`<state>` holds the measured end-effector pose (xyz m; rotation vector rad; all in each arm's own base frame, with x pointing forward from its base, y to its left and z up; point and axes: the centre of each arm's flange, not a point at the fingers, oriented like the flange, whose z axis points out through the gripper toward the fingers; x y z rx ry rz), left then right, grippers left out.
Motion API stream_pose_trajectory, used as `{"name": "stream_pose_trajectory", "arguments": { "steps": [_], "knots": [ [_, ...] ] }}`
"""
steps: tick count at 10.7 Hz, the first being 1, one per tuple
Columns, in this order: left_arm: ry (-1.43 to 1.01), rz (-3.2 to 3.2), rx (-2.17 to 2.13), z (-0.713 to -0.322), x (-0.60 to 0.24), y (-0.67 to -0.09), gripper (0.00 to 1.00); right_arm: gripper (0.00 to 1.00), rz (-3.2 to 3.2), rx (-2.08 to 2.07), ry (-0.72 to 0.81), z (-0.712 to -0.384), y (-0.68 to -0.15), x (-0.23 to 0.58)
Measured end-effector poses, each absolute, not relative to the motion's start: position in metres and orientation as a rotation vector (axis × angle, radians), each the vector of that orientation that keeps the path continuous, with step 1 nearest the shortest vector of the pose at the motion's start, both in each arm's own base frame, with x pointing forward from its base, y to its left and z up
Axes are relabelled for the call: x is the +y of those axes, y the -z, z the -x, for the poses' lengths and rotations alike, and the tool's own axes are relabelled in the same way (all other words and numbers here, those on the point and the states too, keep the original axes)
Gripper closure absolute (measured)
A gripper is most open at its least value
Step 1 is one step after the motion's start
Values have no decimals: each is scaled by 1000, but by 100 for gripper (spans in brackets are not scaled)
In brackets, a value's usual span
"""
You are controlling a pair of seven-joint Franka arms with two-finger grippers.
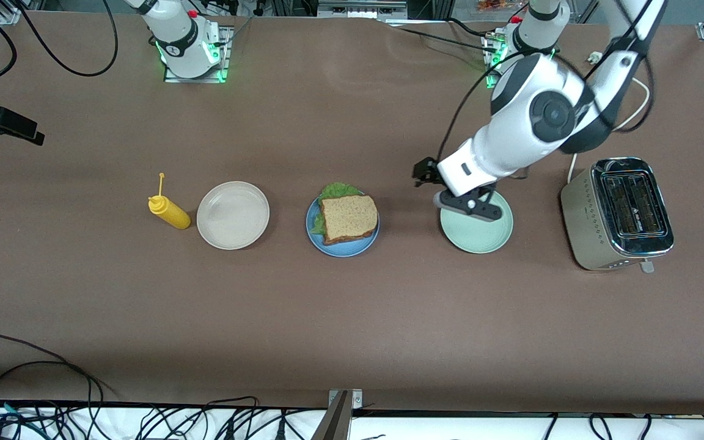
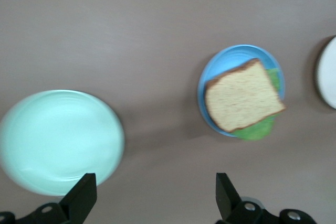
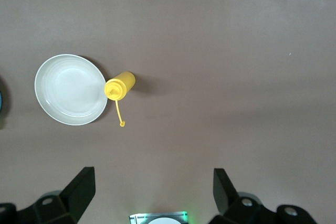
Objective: Make sandwich in blue plate with both arms
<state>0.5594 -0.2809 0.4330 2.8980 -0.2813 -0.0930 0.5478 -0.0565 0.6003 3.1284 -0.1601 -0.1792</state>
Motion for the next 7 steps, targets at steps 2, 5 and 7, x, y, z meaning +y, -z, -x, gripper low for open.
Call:
{"name": "stream_pose_trajectory", "arguments": {
  "steps": [2, 5, 7],
  "knots": [
    [39, -2978, -370, -556, -247, -473, 0, 0, -3131, -160, 171, -547, -603, -56],
    [-5, -3047, -387, -549, -165, -537, 0, 0, -3132, -162, 164, -546, -605, -55],
    [8, -3079, -270, -535, -101, -574, 0, 0, -3133, -162, 145, -547, -606, -56]
  ]
}}
